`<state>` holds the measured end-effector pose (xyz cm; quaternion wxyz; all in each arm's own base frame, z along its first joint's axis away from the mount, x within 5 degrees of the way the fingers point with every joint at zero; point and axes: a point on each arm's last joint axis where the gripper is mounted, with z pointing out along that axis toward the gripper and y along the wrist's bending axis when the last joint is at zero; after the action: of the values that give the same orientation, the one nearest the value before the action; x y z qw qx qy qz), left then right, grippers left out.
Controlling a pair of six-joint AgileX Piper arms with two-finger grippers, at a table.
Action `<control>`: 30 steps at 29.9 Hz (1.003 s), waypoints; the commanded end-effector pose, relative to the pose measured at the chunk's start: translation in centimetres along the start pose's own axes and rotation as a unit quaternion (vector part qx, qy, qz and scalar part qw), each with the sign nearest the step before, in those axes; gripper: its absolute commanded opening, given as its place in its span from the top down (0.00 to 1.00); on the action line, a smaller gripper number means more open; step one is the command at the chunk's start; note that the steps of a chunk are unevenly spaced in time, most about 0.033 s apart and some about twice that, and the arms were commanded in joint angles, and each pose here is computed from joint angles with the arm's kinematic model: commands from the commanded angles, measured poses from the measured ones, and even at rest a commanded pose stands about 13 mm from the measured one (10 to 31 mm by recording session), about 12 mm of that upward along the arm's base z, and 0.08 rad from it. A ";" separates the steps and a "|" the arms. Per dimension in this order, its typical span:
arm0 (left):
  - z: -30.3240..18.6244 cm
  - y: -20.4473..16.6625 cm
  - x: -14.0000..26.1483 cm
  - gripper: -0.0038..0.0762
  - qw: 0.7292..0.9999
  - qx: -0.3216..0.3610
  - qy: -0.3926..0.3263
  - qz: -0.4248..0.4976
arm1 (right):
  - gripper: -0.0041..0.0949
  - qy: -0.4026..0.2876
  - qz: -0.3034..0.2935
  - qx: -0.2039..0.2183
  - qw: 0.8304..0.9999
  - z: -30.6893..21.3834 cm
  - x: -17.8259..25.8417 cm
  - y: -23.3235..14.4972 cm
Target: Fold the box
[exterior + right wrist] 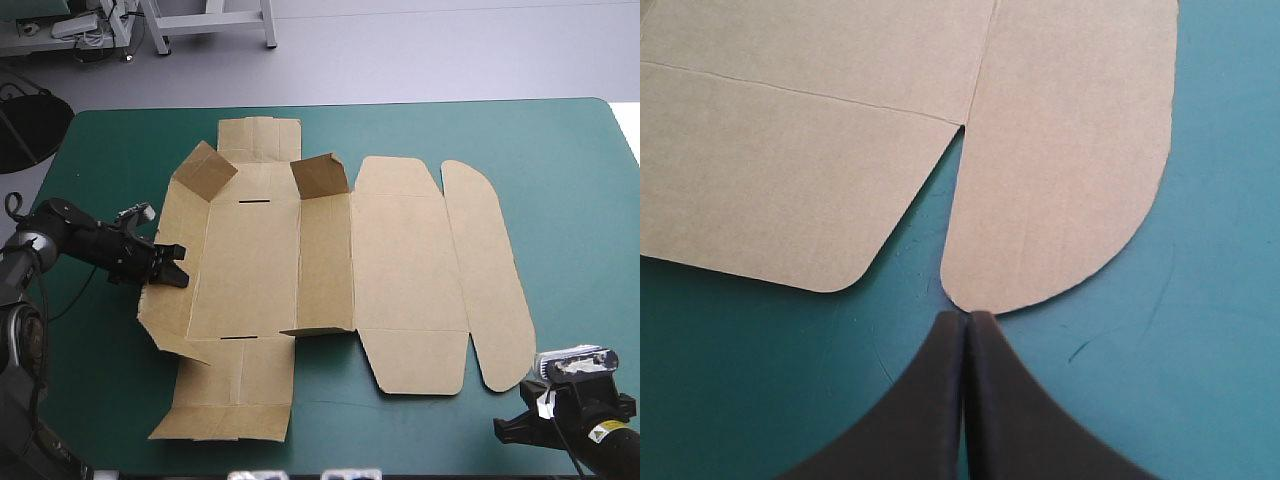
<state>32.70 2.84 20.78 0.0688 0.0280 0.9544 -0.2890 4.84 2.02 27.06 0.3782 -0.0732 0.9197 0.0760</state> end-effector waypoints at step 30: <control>-9.5 -26.1 -5.2 0.96 0.713 -0.299 -0.194 0.603 | 0.98 -0.031 0.001 0.002 1.000 -0.4 -0.9 0.0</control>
<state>36.23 -12.00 39.18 0.3263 0.4998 0.7968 0.0938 4.84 2.02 27.06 0.3782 -0.0732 0.9197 0.0760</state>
